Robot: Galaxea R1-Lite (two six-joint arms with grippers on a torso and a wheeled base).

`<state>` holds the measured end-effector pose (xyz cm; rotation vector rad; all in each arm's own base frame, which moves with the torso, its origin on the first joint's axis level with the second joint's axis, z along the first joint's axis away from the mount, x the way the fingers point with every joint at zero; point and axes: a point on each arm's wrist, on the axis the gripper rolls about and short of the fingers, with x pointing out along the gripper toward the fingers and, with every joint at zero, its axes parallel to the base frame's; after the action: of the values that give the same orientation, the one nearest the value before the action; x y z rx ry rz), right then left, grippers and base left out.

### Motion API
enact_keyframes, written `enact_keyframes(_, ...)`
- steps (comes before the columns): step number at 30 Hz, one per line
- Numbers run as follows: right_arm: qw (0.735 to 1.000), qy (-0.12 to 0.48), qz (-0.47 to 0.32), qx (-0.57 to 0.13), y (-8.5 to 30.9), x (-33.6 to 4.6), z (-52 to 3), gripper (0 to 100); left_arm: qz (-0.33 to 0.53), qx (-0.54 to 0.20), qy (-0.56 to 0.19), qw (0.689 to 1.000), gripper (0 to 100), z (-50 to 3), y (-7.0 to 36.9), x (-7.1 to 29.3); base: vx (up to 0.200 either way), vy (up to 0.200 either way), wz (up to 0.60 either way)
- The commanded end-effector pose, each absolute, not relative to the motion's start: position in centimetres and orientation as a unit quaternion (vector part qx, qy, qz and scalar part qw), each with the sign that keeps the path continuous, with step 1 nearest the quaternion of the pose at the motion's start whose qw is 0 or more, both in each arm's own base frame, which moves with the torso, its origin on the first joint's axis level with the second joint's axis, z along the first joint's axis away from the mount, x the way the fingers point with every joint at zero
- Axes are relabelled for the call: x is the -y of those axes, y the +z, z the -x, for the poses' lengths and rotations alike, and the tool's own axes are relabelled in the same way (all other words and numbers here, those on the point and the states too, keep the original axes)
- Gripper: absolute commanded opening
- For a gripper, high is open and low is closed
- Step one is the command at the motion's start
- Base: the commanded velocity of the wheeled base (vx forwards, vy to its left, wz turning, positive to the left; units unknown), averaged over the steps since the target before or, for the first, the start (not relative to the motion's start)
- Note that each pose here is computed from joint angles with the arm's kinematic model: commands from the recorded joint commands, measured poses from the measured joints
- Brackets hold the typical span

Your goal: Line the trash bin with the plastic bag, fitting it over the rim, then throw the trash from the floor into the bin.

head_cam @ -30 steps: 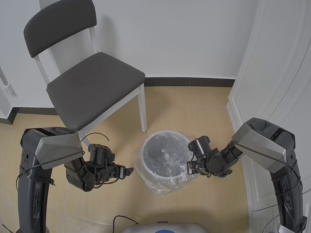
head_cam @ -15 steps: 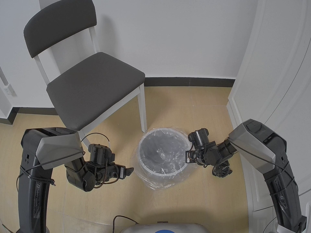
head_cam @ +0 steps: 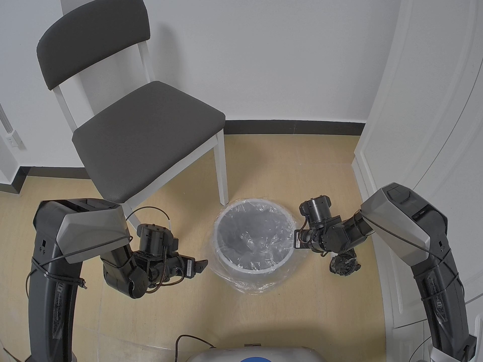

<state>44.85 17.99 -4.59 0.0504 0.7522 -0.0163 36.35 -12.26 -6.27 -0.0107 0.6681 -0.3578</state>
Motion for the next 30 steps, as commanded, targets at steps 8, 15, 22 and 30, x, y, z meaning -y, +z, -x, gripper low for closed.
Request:
enact_keyframes(8,0.929,-0.013,-0.025,-0.369,-0.7,-16.4,-42.6,100,0.005,-0.326,-0.173,0.929,100,-36.3,-6.3,12.3,0.000,0.000,0.00)
enact_keyframes(15,0.929,-0.002,0.002,-0.369,1.5,-15.8,-40.6,100,0.004,-0.326,-0.174,0.929,100,-36.3,-6.2,12.3,0.000,0.000,0.00)
enact_keyframes(22,0.947,0.036,-0.006,-0.320,5.5,-18.8,-40.0,100,0.005,-0.323,-0.174,0.930,100,-36.2,-6.0,12.3,0.000,0.000,0.00)
enact_keyframes(30,0.950,0.049,0.008,-0.309,1.6,-22.9,-42.9,100,0.005,-0.311,-0.176,0.934,100,-35.8,-6.1,12.3,0.000,0.000,0.00)
